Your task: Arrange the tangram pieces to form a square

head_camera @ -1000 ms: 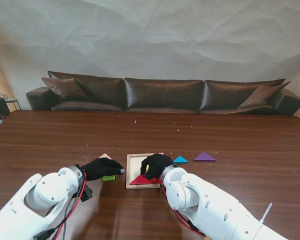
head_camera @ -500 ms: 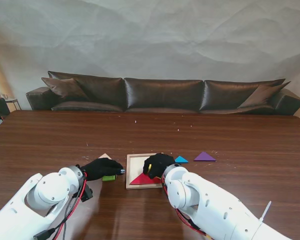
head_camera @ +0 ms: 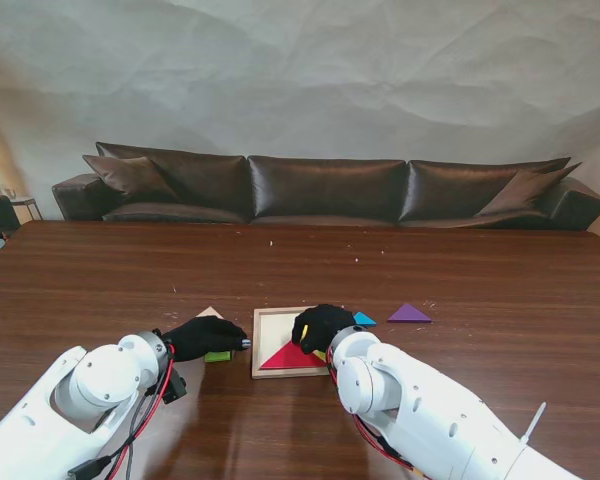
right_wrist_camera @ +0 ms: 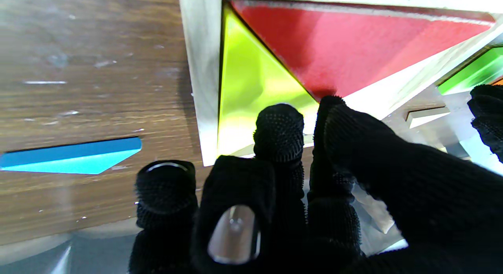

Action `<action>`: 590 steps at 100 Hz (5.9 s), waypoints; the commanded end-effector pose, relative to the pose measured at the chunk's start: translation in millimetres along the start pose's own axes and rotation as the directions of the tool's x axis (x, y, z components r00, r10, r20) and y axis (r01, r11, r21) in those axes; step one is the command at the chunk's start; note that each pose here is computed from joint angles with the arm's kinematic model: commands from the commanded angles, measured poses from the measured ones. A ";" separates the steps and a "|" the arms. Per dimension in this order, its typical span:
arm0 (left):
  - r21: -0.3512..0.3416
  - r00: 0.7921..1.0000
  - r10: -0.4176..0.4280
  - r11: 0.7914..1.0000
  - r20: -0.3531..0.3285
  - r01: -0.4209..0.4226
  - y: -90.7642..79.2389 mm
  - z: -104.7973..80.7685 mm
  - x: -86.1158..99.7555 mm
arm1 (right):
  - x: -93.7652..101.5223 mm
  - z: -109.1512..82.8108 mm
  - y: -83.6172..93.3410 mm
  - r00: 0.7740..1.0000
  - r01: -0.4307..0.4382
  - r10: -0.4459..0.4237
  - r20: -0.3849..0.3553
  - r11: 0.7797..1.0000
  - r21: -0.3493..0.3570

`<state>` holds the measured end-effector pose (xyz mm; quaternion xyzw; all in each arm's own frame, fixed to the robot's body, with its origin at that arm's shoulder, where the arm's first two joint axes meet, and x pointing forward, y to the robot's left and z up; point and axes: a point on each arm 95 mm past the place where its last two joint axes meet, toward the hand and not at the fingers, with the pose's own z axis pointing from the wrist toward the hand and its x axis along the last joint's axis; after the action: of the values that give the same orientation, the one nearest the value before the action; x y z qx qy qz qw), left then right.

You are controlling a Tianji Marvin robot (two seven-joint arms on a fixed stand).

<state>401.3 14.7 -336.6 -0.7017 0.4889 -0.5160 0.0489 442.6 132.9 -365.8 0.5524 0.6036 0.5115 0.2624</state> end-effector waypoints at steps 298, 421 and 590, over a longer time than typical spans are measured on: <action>-0.055 1.000 0.014 0.998 0.004 -0.014 10.7 8.4 6.0 | -184.6 13.8 42.3 0.924 0.281 -0.271 0.271 0.960 0.003; -0.067 1.000 0.014 0.998 0.009 -0.013 11.6 8.7 6.2 | -195.2 11.2 13.7 0.929 0.300 -0.284 0.238 0.953 -0.033; -0.079 1.000 0.014 0.997 0.002 -0.014 12.3 10.2 5.7 | -197.8 -15.3 20.3 0.895 0.385 -0.355 0.272 0.921 -0.065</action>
<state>404.4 1.3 -339.4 -0.6973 0.5076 -0.5046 0.0381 492.4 -57.2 -382.3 0.4666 0.6182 0.4249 0.4685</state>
